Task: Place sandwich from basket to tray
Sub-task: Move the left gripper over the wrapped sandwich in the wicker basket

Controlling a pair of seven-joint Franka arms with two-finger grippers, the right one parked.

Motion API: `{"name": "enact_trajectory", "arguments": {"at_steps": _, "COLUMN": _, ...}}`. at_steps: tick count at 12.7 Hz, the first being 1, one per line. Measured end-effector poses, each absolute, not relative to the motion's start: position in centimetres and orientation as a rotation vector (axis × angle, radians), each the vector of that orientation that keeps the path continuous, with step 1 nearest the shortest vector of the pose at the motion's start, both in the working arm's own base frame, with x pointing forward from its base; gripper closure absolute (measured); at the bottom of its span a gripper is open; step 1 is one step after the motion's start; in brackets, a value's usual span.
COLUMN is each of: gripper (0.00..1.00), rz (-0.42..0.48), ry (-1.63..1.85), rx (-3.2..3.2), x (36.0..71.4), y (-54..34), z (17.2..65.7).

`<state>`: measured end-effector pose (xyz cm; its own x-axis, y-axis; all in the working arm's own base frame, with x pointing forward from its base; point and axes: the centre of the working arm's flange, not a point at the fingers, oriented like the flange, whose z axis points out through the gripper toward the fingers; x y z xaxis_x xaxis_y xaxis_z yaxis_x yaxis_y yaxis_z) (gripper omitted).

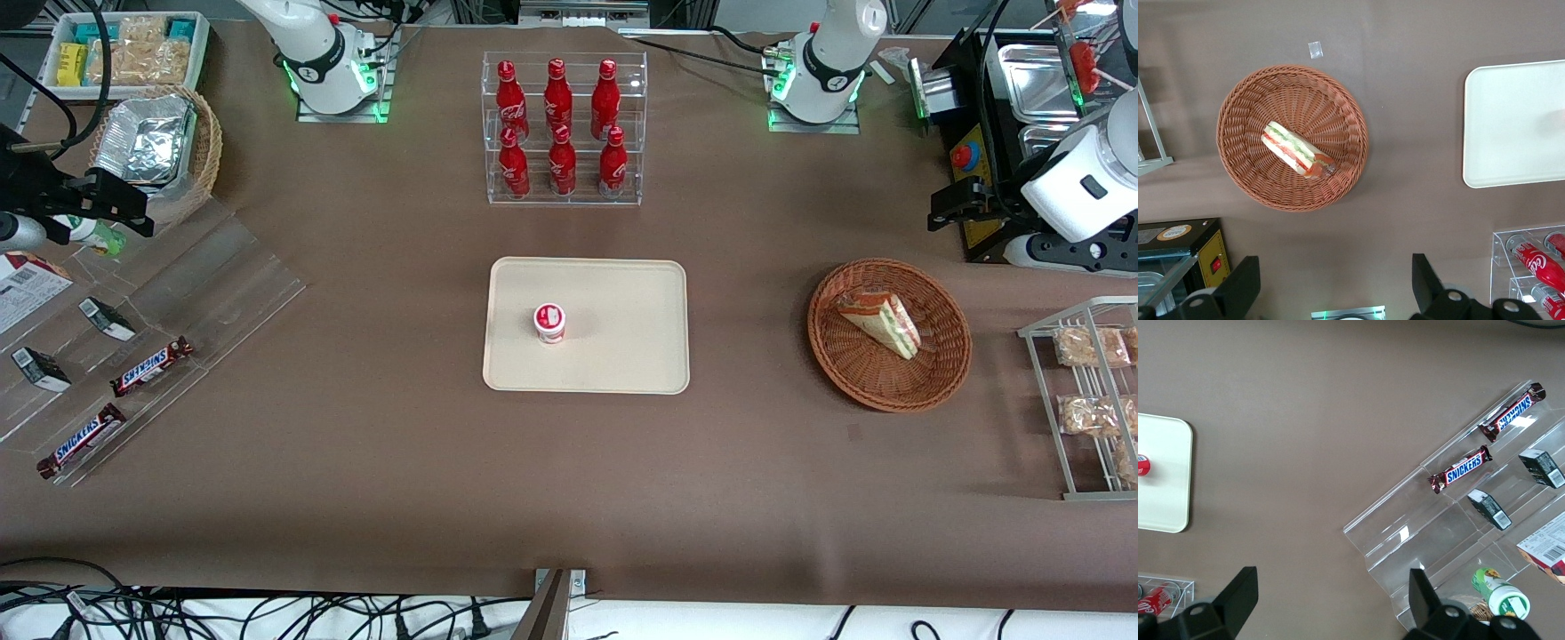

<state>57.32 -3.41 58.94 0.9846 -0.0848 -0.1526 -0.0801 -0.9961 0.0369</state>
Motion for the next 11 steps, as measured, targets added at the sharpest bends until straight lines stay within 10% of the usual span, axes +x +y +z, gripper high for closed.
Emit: {"name": "enact_trajectory", "arguments": {"at_steps": 11, "gripper": 0.0, "rz": -0.253, "ry": 0.263, "rx": 3.138, "x": 59.8, "y": -2.6, "z": 50.1}}
